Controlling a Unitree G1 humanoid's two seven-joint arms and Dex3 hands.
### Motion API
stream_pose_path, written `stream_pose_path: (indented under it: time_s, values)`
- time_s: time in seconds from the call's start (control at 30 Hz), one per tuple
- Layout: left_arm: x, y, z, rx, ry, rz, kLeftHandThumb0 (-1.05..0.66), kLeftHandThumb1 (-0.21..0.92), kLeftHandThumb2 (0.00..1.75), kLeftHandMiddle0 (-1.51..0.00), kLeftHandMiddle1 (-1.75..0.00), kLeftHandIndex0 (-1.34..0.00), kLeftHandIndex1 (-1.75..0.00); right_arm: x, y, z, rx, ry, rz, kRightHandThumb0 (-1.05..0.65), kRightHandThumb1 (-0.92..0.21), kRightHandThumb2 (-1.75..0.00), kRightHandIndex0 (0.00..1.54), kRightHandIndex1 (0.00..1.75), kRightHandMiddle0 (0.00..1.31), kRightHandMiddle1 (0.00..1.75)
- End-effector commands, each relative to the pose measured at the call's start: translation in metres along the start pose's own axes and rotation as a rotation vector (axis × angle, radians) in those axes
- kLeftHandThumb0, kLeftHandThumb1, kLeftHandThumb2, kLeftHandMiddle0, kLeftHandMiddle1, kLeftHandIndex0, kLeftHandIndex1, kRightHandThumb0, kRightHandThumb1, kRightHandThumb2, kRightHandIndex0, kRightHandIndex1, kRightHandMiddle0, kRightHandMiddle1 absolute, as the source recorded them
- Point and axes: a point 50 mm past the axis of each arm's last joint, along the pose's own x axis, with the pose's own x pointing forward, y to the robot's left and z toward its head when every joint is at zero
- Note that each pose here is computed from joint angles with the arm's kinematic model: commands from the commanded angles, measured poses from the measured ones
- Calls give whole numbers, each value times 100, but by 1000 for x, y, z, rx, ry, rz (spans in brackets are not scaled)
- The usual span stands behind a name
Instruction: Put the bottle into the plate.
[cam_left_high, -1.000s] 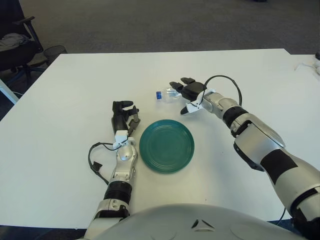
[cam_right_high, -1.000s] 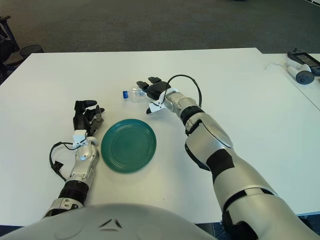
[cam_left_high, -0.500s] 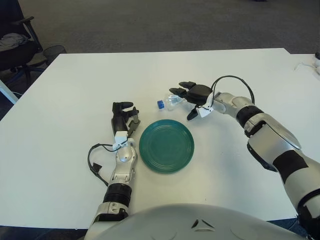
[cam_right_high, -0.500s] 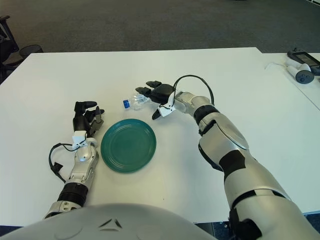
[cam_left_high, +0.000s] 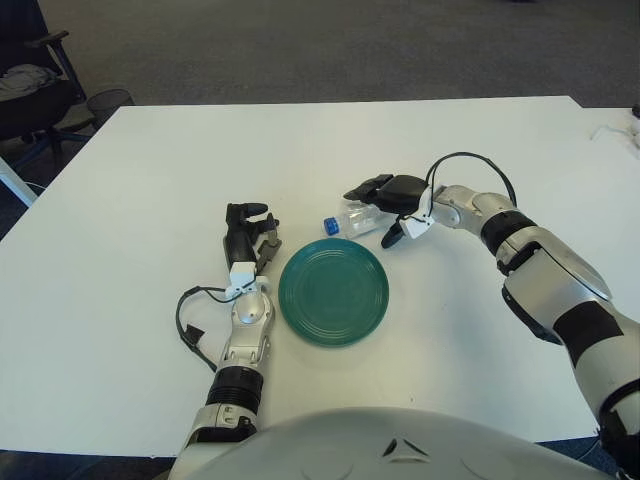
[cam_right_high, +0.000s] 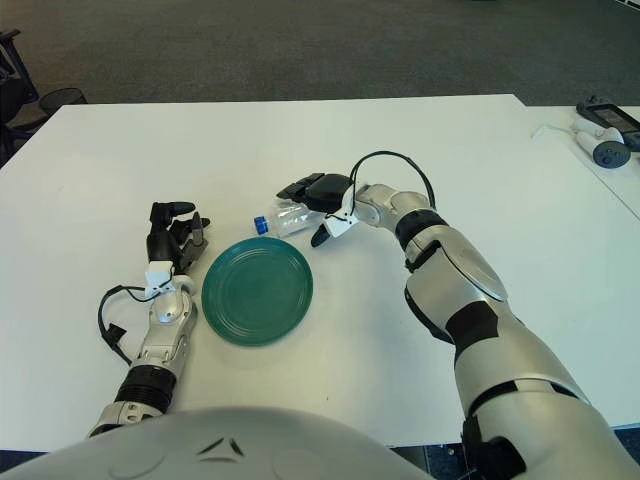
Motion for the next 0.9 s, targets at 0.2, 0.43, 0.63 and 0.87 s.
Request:
stream_pose_path:
  time_s: [0.2,0.43,0.63,0.87]
  values:
    - [-12,8,-26,47,126,8,-36,80,70,-62,-119,-27,-175,-1,24,0,-1,29,79,-83,-92,-34,23,4,0,46]
    - [-13,8,-26,45,130,6,-36,79,70,-62,-120,-27,-175,4,25,4,4,38,59,-82,-92,-36,24,4,0,48]
    - [-14,8,-27,31,127,8,-37,79,71,-62,-120,-27,-175,10,24,8,14,35,35,-80,-92,-33,26,6,0,50]
    - [-15,10,-27,39,126,21,-37,79,71,-62,-119,-27,-175,12,27,9,24,46,25,-79,-92,-31,27,6,0,48]
